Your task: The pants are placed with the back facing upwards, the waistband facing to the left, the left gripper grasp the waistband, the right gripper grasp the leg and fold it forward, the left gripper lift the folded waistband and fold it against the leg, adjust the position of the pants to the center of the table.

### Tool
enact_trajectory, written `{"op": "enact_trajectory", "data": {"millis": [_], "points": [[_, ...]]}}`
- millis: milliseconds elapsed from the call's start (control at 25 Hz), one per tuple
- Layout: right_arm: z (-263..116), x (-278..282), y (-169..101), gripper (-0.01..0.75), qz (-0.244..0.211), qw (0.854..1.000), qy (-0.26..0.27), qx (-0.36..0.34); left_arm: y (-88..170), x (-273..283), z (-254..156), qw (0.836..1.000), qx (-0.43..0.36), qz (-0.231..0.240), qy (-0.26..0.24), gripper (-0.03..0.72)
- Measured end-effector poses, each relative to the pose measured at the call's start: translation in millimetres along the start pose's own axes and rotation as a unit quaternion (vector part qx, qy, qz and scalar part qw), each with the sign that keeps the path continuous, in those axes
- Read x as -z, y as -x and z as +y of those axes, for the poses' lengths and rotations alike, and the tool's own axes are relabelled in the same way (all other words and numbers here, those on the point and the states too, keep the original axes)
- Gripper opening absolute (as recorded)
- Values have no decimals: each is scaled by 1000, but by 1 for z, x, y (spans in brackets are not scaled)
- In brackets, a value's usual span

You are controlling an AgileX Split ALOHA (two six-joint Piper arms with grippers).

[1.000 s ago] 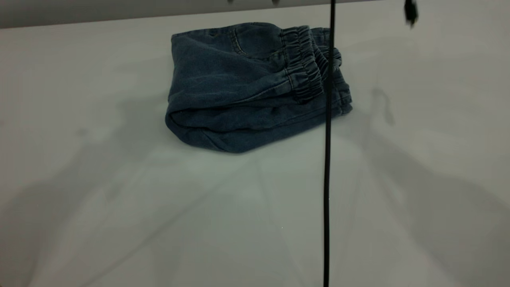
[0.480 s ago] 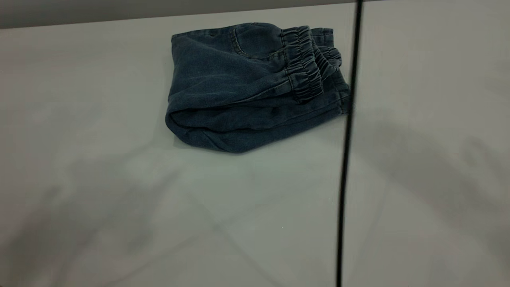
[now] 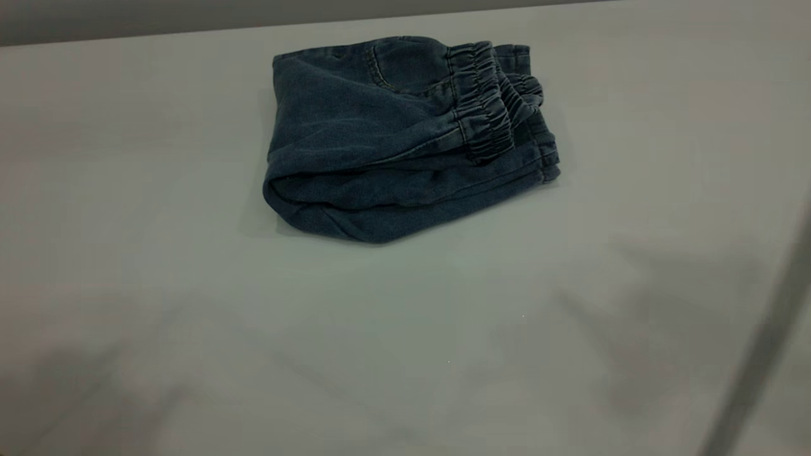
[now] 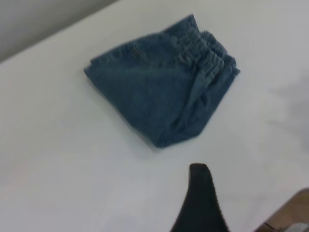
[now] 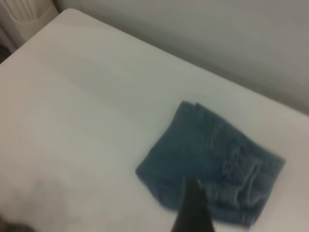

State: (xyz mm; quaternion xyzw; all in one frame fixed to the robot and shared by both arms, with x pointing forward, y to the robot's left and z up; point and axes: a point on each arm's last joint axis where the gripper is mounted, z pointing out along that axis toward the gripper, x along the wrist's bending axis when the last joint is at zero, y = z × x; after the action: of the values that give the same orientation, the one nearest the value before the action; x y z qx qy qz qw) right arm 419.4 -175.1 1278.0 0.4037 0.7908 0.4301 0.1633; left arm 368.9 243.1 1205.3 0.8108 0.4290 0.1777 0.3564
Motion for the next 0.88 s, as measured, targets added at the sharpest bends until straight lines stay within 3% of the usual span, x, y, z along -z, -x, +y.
{"op": "enact_trajectory", "data": {"millis": [160,480,880], "points": [[-45,9,-3,467,6,999,-36,-8,6,-2,-31,1000,5,-2,-17,487],[-130,15,-3,467,-8,1000,-3,-17,11,-10,-109,994,81,60,-39,486],[-252,11,-3,466,-10,997,-60,-36,23,-15,-175,988,130,79,30,486]]}}
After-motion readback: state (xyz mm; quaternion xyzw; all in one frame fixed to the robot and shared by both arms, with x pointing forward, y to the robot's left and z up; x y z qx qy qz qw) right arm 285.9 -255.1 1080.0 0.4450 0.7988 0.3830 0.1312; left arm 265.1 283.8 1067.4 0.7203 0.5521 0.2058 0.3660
